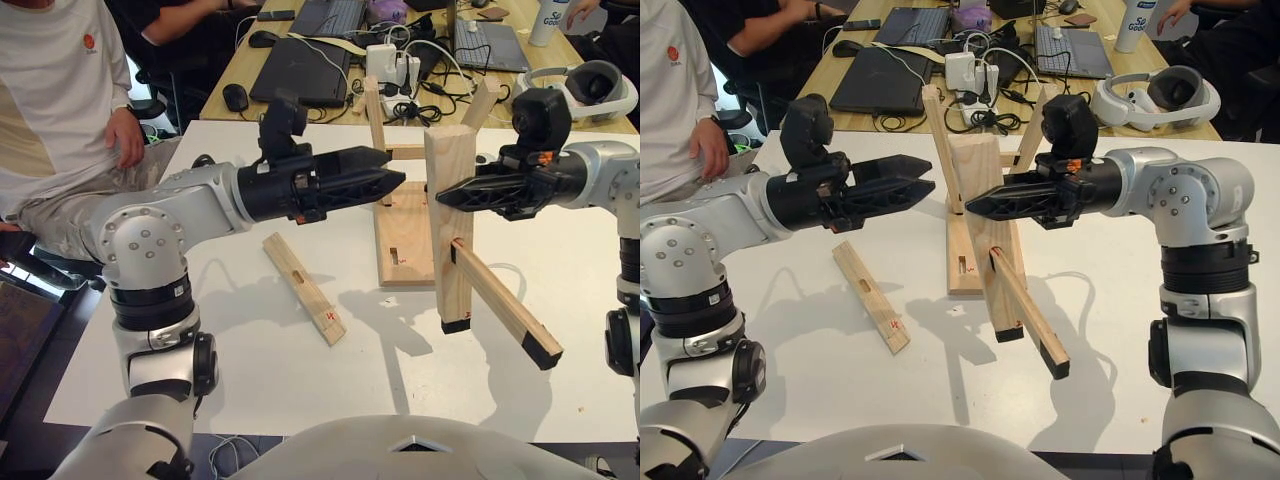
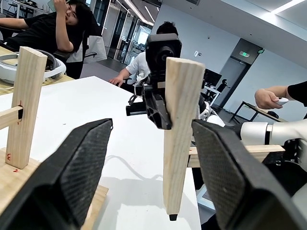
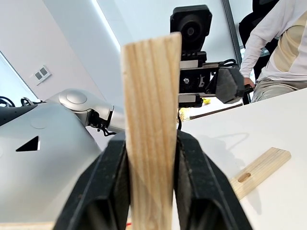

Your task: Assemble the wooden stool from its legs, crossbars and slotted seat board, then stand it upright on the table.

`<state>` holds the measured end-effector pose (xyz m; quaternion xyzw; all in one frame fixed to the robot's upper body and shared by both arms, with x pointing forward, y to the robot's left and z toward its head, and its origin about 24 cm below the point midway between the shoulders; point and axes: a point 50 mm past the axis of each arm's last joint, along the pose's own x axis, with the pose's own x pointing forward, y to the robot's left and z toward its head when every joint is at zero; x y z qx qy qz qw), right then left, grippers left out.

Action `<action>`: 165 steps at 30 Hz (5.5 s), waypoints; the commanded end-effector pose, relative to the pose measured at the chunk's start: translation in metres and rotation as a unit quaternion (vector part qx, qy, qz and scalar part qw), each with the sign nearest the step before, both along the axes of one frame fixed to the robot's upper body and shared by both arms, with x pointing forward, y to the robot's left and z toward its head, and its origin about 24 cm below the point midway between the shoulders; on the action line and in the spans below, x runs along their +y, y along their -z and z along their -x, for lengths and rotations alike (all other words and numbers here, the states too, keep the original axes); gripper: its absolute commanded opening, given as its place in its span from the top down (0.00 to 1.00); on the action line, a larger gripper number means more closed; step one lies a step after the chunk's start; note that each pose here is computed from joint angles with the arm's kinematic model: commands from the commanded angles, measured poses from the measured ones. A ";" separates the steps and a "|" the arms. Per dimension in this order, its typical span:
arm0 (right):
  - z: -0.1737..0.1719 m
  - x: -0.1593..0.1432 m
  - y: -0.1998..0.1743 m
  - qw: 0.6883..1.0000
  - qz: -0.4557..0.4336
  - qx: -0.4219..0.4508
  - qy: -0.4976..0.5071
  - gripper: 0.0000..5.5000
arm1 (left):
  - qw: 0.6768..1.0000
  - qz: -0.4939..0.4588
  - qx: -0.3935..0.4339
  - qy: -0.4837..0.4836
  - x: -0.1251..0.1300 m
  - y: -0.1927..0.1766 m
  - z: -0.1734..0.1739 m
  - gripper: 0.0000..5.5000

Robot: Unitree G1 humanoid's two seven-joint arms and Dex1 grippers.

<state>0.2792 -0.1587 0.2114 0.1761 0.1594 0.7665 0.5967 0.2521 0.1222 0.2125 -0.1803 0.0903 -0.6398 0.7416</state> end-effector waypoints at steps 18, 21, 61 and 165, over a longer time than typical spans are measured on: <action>-0.012 0.040 0.013 0.997 0.011 -0.073 -0.011 0.82 | 1.000 -0.005 -0.006 0.026 -0.023 -0.004 0.002 0.50; -0.012 0.042 0.013 0.997 0.009 -0.078 -0.014 0.82 | 1.000 -0.006 -0.001 0.017 -0.024 -0.003 0.000 0.59; 0.062 -0.055 0.137 0.922 0.339 -0.102 0.160 0.46 | 0.865 -0.053 -0.039 -0.498 0.069 -0.021 -0.046 0.82; -0.007 -0.022 0.098 0.773 0.231 -0.195 0.557 0.46 | 0.860 -0.084 -0.083 -0.496 -0.018 0.047 -0.004 0.60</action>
